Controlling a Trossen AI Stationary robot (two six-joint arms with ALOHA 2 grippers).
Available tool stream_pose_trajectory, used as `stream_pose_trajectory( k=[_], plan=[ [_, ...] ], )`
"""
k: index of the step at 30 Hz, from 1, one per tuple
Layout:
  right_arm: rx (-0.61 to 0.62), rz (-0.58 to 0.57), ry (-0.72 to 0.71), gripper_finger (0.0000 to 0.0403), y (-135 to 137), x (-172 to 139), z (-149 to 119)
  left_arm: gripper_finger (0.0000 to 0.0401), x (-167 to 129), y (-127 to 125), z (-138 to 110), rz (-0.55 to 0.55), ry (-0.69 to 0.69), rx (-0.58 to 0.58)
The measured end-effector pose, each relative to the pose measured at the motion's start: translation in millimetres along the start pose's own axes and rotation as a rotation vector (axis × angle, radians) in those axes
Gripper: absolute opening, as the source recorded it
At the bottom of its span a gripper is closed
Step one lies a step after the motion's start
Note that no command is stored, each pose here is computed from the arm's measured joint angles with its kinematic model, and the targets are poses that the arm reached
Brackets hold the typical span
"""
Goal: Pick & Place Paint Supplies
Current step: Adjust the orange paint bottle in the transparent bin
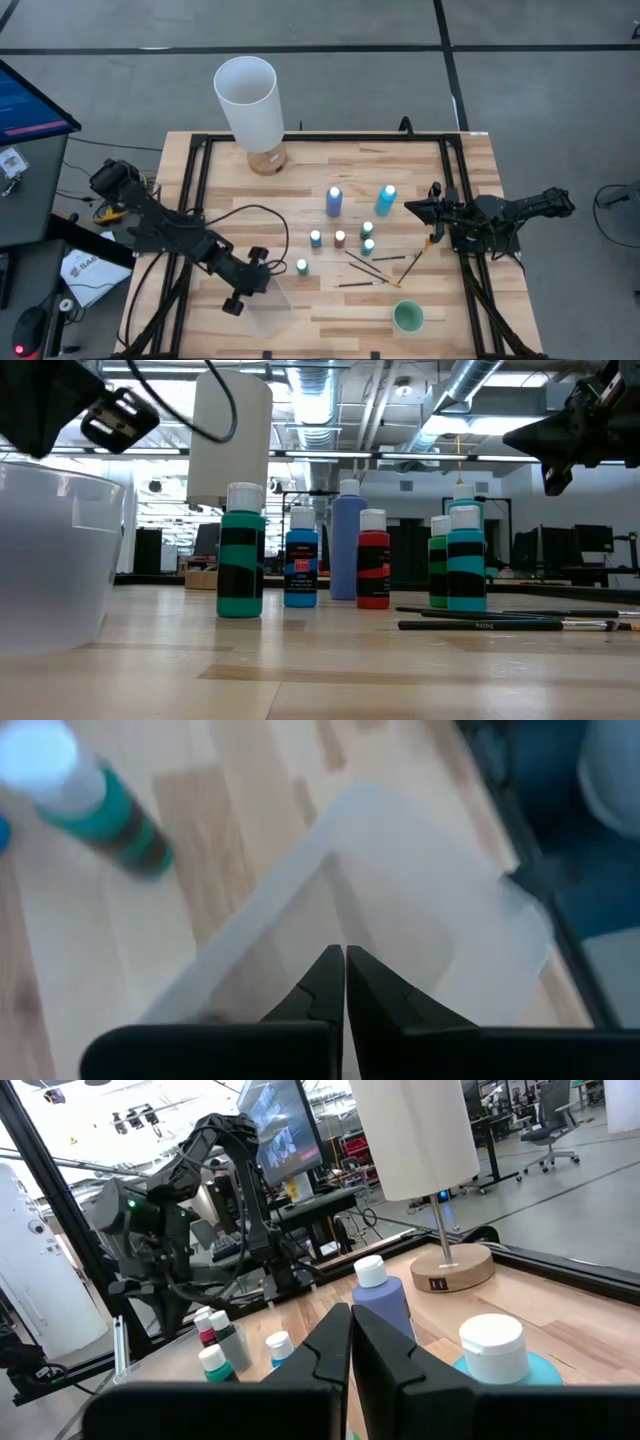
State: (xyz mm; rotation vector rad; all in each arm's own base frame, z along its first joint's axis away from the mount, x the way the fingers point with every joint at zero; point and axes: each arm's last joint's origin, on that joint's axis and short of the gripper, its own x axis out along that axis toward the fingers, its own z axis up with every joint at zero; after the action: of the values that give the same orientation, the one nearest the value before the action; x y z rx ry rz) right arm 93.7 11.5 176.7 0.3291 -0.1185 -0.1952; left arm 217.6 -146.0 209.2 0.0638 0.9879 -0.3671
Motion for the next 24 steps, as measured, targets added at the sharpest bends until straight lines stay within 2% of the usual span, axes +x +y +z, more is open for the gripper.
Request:
stream_pose_trajectory(
  k=[12,24],
  plan=[
    [0.0,0.0,0.0,0.0008,0.0,0.0,0.0,0.0,10.2,1.2,-7.3,0.02,0.102,-0.016],
    [0.0,0.0,0.0,0.0008,0.0,0.0,0.0,0.0,10.1,1.7,-8.2,0.031,0.11,-0.019]
  ],
)
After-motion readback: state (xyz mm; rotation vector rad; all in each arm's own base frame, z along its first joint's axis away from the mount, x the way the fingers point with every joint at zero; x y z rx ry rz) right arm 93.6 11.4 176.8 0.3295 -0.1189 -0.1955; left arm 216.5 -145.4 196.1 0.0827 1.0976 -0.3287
